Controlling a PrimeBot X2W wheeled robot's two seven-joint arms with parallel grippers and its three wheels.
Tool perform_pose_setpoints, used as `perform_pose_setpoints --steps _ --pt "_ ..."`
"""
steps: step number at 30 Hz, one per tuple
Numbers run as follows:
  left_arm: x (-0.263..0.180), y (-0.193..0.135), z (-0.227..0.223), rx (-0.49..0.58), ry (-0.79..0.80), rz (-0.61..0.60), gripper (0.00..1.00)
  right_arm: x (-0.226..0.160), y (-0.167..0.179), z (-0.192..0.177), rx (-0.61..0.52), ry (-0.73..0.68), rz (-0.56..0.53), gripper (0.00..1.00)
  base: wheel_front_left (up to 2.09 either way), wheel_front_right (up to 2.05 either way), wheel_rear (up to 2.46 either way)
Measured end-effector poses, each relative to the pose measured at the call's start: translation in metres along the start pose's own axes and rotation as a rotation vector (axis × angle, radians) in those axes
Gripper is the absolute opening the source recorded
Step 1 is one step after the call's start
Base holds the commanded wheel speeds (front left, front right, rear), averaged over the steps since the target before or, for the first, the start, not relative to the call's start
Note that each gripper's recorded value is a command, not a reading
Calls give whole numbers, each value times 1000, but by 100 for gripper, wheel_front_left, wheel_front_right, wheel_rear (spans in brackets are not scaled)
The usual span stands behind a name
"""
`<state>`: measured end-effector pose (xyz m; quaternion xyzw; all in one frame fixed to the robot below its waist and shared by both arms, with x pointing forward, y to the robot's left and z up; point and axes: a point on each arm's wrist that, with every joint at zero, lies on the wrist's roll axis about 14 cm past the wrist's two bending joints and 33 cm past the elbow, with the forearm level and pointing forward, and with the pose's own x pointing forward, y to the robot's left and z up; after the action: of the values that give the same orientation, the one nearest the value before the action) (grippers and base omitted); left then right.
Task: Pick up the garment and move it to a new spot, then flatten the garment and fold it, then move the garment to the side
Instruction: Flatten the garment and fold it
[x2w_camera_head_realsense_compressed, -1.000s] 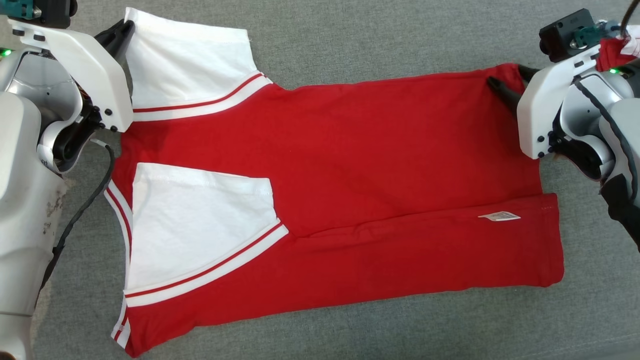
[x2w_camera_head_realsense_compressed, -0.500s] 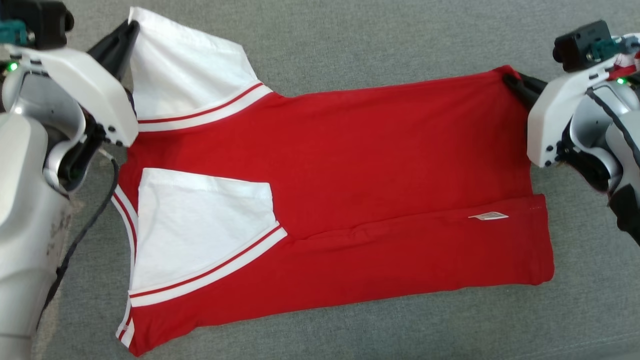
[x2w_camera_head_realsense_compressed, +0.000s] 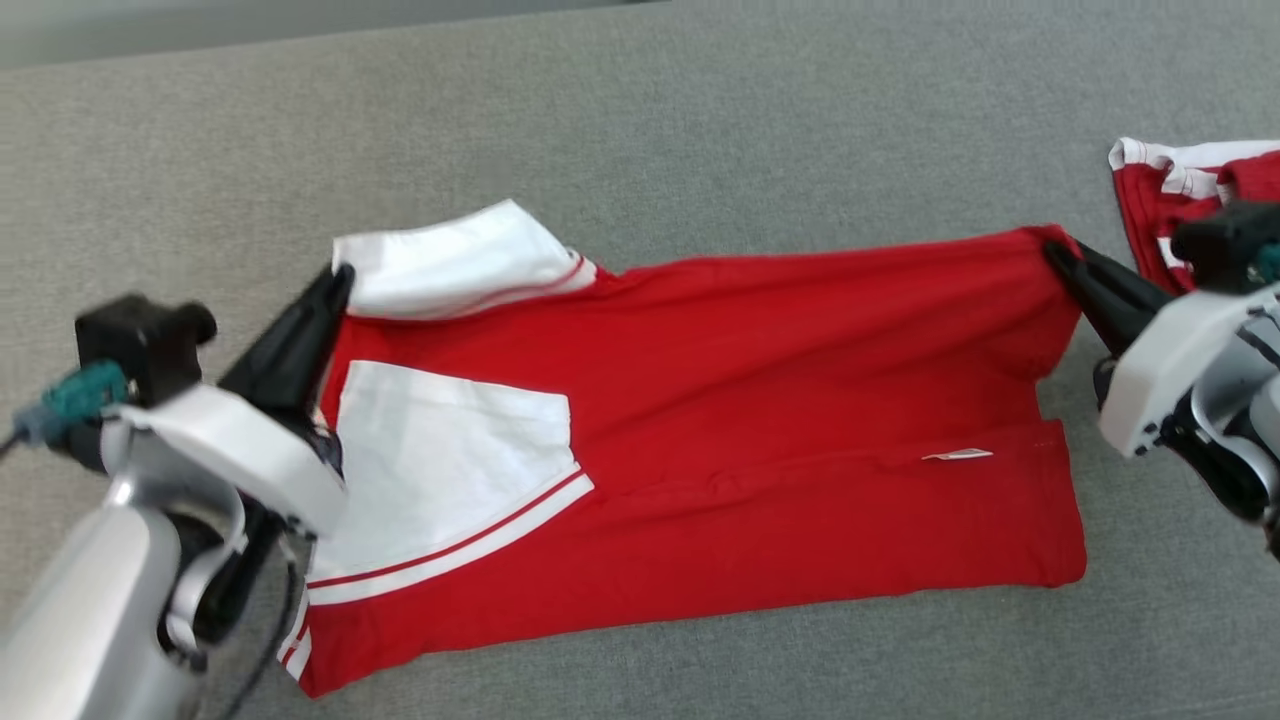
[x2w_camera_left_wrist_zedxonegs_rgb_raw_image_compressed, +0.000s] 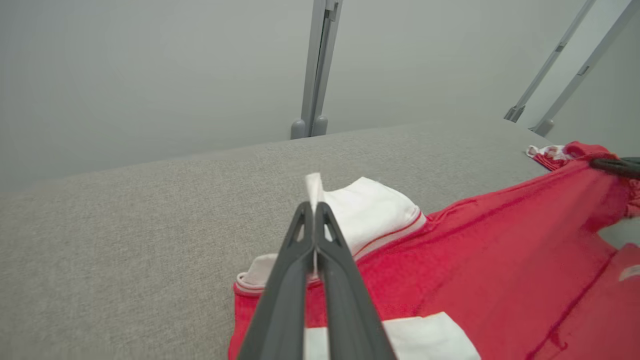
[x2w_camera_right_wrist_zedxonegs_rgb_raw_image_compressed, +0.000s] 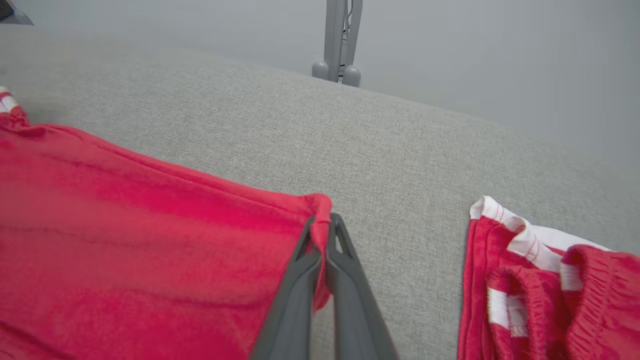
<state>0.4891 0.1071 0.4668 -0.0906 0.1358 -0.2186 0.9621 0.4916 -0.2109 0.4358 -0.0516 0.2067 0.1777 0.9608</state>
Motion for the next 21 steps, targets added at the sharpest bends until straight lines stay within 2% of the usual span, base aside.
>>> perform_pose_setpoints --steps 5,13,21 --pt "-37 -11 -4 -50 -30 36 0 -17 4 3 9 -75 1 0 0 0 0" --pt "-82 -17 -38 -182 14 126 0 -42 20 -2 40 -174 6 0 0 0 0" --pt "-103 -22 -70 -279 77 180 0 -63 46 -36 80 -141 14 0 0 0 0"
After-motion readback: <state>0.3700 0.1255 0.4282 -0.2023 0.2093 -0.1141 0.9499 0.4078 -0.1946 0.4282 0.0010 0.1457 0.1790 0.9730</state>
